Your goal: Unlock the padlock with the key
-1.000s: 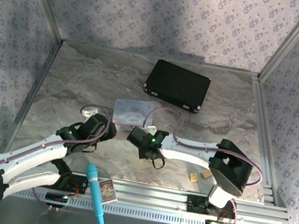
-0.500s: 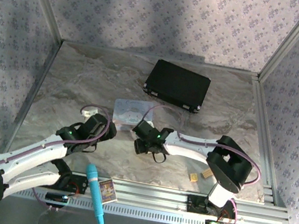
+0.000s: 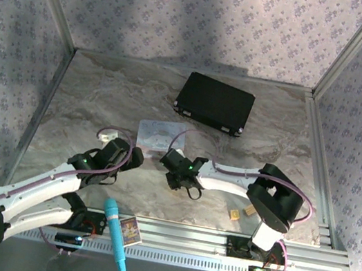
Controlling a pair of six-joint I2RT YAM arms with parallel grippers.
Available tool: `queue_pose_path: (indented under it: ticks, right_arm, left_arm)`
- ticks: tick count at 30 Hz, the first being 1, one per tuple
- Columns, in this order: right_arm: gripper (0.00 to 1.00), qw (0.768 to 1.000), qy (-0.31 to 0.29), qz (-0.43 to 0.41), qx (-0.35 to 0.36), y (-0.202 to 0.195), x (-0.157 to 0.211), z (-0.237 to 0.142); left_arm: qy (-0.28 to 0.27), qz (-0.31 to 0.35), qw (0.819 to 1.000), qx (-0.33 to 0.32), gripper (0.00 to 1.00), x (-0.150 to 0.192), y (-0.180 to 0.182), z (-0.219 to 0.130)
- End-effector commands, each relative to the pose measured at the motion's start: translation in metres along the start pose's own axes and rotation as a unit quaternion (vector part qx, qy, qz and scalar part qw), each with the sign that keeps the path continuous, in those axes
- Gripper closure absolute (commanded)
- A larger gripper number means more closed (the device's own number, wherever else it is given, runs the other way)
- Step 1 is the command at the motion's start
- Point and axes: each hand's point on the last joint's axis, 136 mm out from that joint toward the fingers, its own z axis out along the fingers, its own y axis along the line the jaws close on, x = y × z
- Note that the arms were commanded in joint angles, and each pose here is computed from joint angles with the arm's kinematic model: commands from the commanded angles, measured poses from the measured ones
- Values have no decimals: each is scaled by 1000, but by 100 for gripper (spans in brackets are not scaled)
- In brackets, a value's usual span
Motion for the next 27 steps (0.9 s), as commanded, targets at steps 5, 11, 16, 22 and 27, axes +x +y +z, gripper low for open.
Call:
queue_pose_path:
  ticks: [5, 11, 16, 22, 27]
  right_arm:
    - [71, 996, 53, 41, 56, -31, 27, 2]
    - [70, 983, 45, 149, 99, -80, 39, -14]
    - [68, 963, 53, 234, 125, -125, 55, -20]
    - [67, 955, 51, 264, 127, -146, 58, -25]
    - [52, 956, 44, 265, 117, -144, 52, -31]
  left_arm:
    - [-13, -3, 1000, 1, 0, -9, -3, -6]
    - [-8, -4, 1000, 4, 0, -8, -7, -3]
    - [-4, -3, 1000, 5, 0, -7, -11, 1]
    - [-7, 1, 1000, 2, 0, -10, -12, 0]
    - [-13, 4, 1000, -4, 0, -14, -12, -3]
